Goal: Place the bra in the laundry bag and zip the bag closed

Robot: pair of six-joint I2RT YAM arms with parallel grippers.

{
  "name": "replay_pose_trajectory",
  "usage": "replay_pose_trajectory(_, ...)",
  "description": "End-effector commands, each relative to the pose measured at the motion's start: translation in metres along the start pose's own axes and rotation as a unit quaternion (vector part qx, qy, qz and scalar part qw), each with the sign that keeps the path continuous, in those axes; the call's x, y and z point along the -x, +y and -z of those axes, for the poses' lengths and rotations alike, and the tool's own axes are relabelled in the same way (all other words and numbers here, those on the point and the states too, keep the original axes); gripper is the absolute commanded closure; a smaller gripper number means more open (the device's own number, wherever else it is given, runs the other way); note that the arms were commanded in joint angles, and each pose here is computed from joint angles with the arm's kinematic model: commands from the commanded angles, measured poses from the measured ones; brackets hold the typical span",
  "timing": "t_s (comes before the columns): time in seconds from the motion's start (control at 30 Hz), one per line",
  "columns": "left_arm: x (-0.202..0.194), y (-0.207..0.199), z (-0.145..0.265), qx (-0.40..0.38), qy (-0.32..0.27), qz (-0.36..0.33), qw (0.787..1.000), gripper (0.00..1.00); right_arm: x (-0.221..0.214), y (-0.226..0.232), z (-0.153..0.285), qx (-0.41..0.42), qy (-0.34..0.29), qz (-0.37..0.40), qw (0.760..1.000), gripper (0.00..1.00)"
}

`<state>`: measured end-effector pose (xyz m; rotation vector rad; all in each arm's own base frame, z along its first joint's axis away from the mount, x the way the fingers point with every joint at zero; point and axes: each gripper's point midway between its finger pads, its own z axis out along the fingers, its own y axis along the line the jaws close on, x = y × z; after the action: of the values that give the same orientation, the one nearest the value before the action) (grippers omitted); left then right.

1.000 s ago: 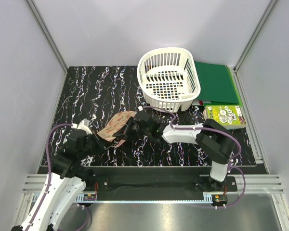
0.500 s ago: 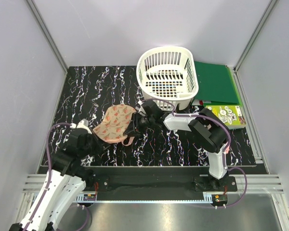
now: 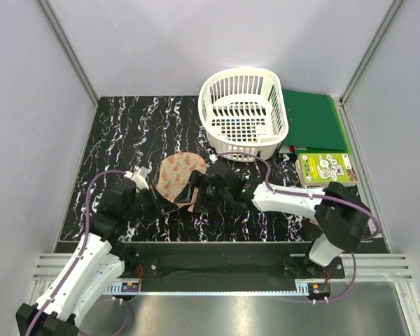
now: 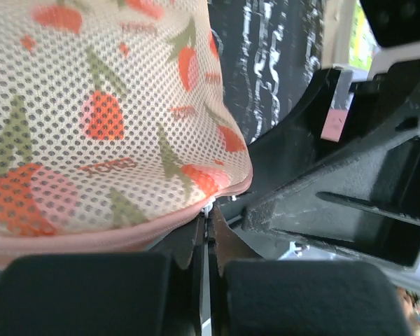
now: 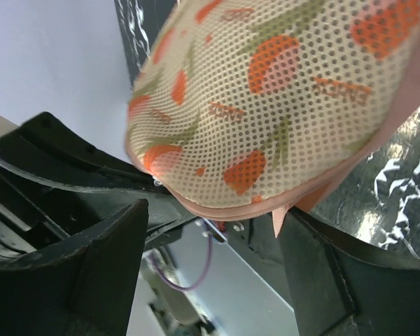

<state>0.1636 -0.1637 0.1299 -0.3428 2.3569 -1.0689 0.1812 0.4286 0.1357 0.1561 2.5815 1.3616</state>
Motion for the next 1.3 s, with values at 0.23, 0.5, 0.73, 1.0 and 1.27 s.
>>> replay_pose_trajectory(0.23, 0.000, -0.034, -0.004, -0.084, 0.015, -0.024, 0.996, 1.00, 0.022, 0.011, -0.008, 0.037, -0.072, -0.110, 0.991, 0.29)
replay_pose_trajectory(0.5, -0.008, -0.037, 0.000, -0.101, 0.027, -0.024, 0.994, 1.00, 0.033, -0.009, -0.008, 0.015, -0.103, -0.124, 0.987, 0.60)
replay_pose_trajectory(0.73, 0.014, 0.011, 0.014, 0.050, -0.051, -0.001, 0.997, 1.00, 0.034, -0.045, 0.006, 0.023, -0.071, -0.093, 0.993, 0.91)
replay_pose_trajectory(1.0, 0.031, 0.037, 0.033, 0.116, -0.092, 0.015, 0.989, 1.00, 0.029, -0.038, 0.012, 0.077, 0.025, 0.008, 0.997, 0.77)
replay_pose_trajectory(1.27, 0.021, -0.027, 0.018, -0.074, -0.034, -0.021, 0.996, 1.00, 0.032, -0.062, 0.026, -0.067, -0.027, -0.012, 0.997, 0.16)
